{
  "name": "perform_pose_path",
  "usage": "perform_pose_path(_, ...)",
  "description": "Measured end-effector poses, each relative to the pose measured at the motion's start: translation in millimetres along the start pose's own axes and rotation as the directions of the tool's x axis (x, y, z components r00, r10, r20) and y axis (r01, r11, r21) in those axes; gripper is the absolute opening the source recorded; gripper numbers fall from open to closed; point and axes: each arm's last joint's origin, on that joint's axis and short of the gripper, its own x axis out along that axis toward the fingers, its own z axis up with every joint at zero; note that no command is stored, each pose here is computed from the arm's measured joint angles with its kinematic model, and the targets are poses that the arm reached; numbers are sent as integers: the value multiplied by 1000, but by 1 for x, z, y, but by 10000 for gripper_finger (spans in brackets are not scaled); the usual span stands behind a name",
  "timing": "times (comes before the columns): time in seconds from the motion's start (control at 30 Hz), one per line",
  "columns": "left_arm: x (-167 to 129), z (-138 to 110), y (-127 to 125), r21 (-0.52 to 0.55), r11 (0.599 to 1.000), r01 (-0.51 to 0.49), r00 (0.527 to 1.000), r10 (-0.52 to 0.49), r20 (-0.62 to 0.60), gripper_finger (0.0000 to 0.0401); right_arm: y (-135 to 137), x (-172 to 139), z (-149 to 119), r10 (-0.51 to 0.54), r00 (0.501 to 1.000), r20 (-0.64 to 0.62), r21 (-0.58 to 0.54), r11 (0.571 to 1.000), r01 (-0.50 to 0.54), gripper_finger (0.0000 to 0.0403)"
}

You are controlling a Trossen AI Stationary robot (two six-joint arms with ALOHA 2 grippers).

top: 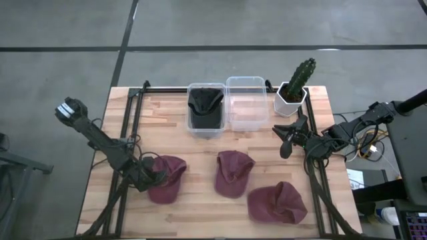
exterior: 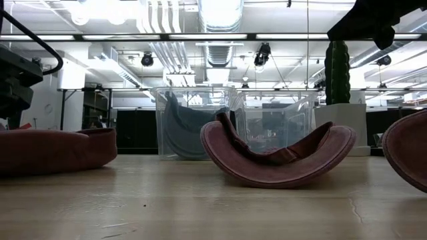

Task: Pick & Place hat
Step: Put the left red cap into the right transparent bin

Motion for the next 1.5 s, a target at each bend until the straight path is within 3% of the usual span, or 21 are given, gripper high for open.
perform_pose_path(0.83, 0, 0, 0, 17, 1000, -1, 1000, 1, 1, 170, 0, 0, 0, 0, 1000, 0, 0, 1000, 0, 59)
perform_pose_path(1.07, 0, 6, 3, 12, 1000, 4, 995, -5, 103, 168, 0, 0, 0, 0, 1000, 0, 0, 1000, 0, 59)
perform_pose_path(1.5, 0, 6, 4, 10, 1000, -12, 994, 10, 104, 165, 0, 0, 0, 0, 1000, -1, 22, 1000, 0, 59)
